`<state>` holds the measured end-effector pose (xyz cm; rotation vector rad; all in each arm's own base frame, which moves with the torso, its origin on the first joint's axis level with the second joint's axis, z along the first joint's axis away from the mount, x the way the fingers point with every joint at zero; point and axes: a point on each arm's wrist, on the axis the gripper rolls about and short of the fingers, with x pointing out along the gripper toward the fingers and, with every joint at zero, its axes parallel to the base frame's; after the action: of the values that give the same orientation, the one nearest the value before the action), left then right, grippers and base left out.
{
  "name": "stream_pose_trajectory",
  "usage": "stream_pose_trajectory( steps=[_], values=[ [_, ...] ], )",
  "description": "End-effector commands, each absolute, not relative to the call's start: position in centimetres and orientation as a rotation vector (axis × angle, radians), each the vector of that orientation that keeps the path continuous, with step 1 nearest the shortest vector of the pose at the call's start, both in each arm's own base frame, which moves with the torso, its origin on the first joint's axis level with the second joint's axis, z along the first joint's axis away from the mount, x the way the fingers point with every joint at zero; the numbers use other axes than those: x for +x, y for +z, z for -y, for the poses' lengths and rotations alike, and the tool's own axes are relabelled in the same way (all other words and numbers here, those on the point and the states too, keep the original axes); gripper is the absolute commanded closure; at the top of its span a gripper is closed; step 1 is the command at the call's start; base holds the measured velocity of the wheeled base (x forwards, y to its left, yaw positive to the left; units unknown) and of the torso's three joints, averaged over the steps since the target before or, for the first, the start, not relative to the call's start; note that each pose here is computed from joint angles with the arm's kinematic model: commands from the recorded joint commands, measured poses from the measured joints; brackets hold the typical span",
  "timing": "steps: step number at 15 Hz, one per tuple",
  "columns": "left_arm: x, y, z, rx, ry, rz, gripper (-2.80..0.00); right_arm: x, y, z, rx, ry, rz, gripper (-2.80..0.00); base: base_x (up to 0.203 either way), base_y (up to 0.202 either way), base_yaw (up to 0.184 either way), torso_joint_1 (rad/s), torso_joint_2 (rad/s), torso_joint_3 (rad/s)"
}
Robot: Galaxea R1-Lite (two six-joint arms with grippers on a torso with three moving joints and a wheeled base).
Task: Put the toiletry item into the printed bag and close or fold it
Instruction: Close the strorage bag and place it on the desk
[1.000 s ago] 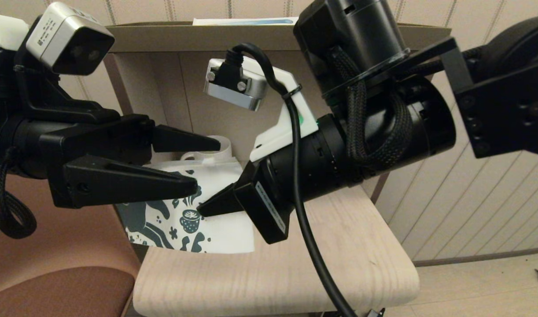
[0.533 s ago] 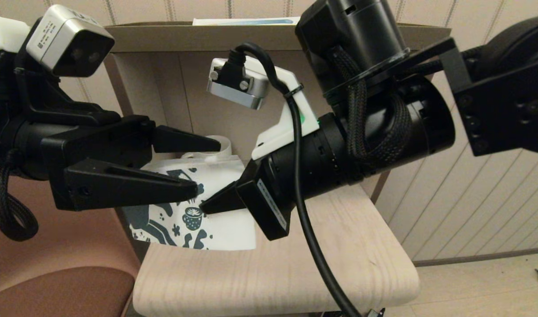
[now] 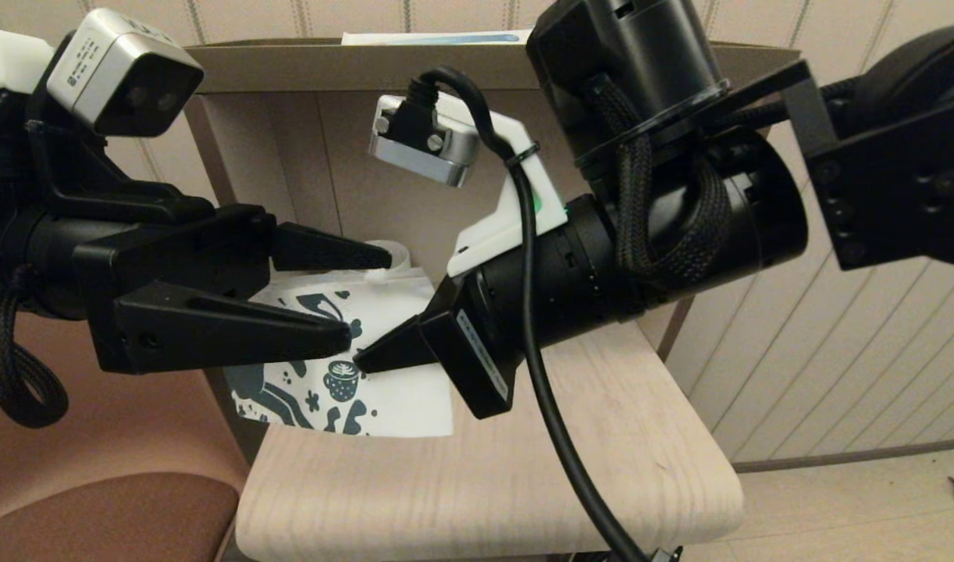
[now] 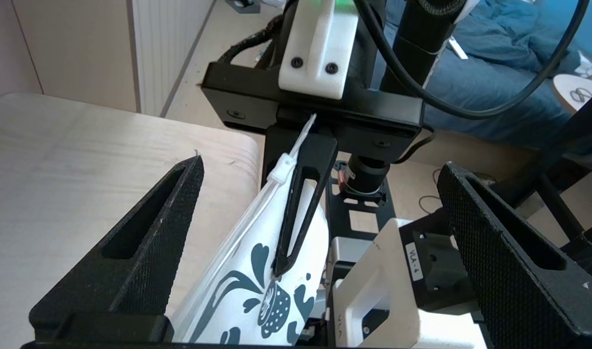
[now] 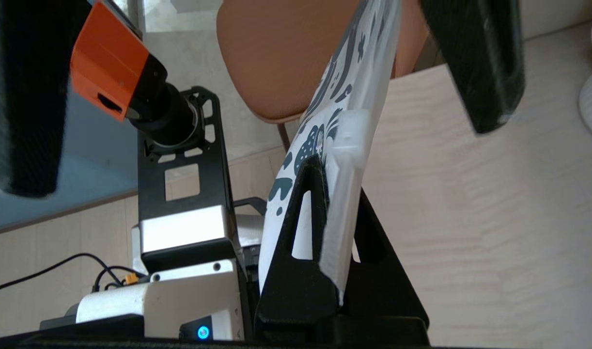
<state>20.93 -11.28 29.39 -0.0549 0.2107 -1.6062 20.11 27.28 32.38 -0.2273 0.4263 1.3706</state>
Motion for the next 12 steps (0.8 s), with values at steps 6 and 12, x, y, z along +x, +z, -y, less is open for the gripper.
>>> stream_pose_trajectory(
  steps=[6,12],
  values=[
    [20.86,29.38,11.35,-0.056,-1.618,-0.210,-2.80,20.31,32.10,-27.57,-0.228,1.374,-0.436,0.00,0.000,0.000,0.000,0.000,0.00,0.000],
    [20.77,29.17,11.31,-0.042,-1.619,-0.200,0.00,20.33,32.17,-27.60,-0.229,1.374,-0.432,0.00,0.000,0.000,0.000,0.000,0.00,0.000]
  ],
)
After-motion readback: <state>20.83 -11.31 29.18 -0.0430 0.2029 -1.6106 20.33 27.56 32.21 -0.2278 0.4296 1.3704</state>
